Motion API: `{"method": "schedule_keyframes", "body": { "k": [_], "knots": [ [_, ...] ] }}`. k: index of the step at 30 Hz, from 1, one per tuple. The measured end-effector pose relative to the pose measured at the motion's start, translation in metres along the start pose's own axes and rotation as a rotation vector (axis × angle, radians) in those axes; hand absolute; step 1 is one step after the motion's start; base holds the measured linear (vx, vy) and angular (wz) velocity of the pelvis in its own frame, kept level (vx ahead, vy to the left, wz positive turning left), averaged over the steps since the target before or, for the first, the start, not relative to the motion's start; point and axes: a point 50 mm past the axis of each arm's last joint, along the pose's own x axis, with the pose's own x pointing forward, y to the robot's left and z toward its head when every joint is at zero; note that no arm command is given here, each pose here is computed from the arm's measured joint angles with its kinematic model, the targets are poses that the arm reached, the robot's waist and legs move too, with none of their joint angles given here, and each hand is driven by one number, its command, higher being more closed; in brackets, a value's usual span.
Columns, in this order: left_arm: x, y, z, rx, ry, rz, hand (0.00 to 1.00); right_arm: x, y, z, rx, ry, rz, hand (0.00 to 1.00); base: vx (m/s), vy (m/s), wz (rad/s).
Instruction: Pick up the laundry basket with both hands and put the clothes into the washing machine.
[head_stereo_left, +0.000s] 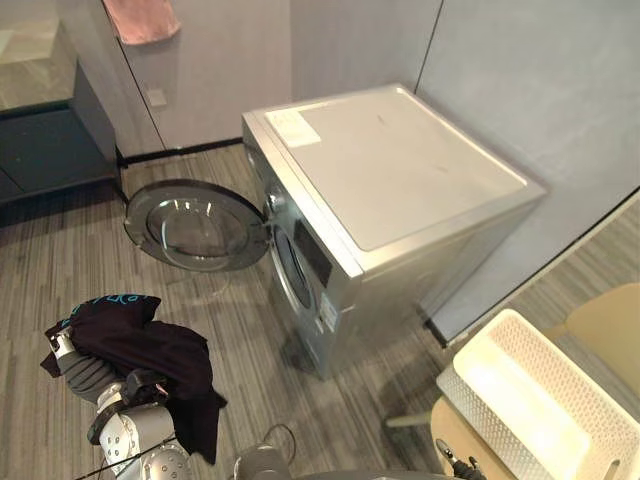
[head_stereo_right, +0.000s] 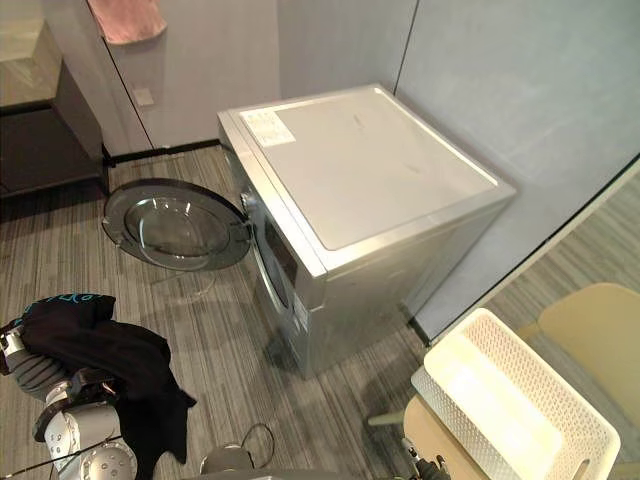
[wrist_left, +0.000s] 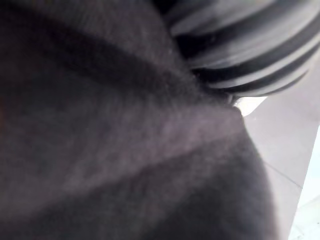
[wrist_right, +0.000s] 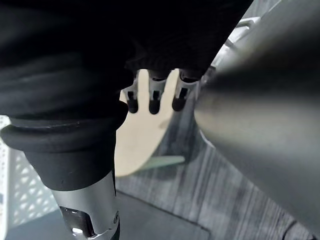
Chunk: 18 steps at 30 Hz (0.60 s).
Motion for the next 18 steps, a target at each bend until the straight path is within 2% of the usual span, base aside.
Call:
{"method": "schedule_keyframes", "body": {
  "k": [10, 12, 14, 18],
  "knots": [
    [-0.015, -0.037, -0.035, -0.039, 0.158, -0.208, 1.0, 0.002, -0.006, 0.013, 0.008, -0.043, 0.004, 0.0, -0.04, 0.178, 0.53],
    [-0.022, -0.037, -0.054, -0.03, 0.239, -0.216, 1.0, 0.0, 0.006, -0.001, 0.019, 0.003, 0.041, 0.0, 0.09, 0.106, 0.68],
    [-0.04, -0.036, -0.088, -0.001, 0.42, -0.219, 1.0, -0.001, 0.002, -0.013, 0.024, 0.057, 0.025, 0.0, 0.13, 0.027, 0.44],
    [-0.06, -0.053, -0.11, -0.01, 0.555, -0.31, 1.0, -0.002, -0.005, -0.015, 0.02, 0.059, 0.006, 0.0, 0.14, -0.079, 0.31]
  ]
}}
